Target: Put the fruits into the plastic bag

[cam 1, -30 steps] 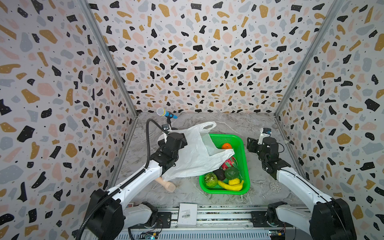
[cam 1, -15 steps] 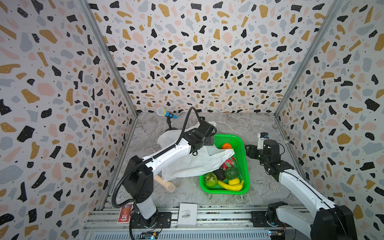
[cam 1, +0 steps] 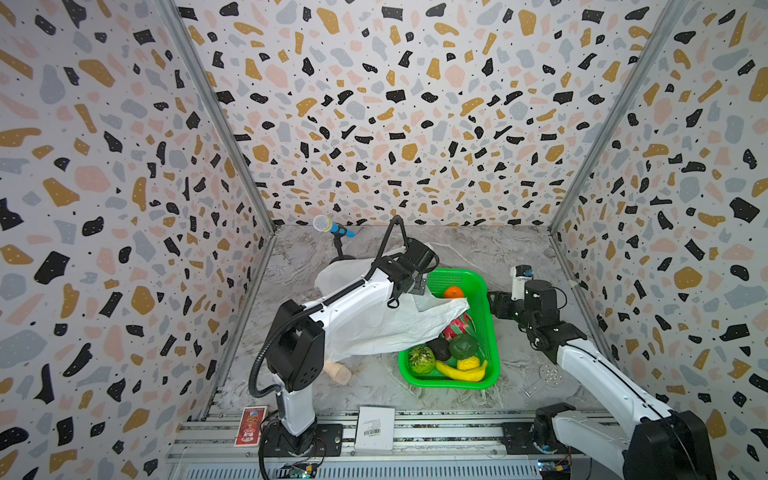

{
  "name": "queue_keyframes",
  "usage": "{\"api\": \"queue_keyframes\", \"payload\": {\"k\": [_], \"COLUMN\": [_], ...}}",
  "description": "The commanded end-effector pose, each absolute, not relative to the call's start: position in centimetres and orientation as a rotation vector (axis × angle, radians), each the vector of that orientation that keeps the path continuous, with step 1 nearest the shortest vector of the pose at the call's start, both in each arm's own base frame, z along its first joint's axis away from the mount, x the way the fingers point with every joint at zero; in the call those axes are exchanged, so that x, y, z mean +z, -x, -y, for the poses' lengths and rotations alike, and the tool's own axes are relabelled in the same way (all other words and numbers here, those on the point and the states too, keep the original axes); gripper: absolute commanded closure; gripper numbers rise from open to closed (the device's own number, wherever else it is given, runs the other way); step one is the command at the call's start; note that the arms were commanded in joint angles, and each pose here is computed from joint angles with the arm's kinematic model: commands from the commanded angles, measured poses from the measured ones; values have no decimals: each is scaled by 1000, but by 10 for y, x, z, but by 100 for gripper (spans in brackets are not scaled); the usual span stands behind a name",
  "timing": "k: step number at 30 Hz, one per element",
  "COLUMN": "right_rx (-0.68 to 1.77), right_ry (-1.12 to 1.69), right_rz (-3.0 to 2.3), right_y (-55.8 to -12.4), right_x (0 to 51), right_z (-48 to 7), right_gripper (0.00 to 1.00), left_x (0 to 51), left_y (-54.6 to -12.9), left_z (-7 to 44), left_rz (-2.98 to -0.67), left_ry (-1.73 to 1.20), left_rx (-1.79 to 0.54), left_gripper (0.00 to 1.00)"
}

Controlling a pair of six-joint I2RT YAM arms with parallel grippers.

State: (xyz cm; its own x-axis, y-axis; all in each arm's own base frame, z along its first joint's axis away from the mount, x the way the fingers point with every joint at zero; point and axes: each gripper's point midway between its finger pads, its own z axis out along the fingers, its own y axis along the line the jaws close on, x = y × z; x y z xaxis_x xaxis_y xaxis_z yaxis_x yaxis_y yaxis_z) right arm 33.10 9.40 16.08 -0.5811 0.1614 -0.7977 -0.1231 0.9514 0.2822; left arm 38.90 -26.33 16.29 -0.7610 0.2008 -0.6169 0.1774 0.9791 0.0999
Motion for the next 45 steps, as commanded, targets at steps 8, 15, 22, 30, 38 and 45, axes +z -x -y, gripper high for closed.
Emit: {"api": "queue_keyframes", "payload": {"k": [8,15,22,30,38,45], "right_rx": [394,400,400,458,563,787], "right_ry": [13,38,70,54,127,331], "right_rz": [-2115,-2113,-2111,-2106,-1926,-1781], "right_y": [-332,-329,-328,-324,-311,-288], "right_x": [179,180,182,193,271,339], "right_z": [-100,-105,-110,-118,-138,-176], "right_gripper": [37,38,38,39,39,39], "left_x": [166,154,141,179,238,257], "left_y": [-398,-400,-402,-400,-369,-350], "left_z": [243,237,235,244,251,254], "left_rz": [-2412,-2435,-2472,-2407,-2259,-2189], "left_ry": [-184,-149,-145,-214,-418,-495], "left_rx": [192,171,131,24,-187,-294], "left_gripper": [16,29,55,100,100,100]}}
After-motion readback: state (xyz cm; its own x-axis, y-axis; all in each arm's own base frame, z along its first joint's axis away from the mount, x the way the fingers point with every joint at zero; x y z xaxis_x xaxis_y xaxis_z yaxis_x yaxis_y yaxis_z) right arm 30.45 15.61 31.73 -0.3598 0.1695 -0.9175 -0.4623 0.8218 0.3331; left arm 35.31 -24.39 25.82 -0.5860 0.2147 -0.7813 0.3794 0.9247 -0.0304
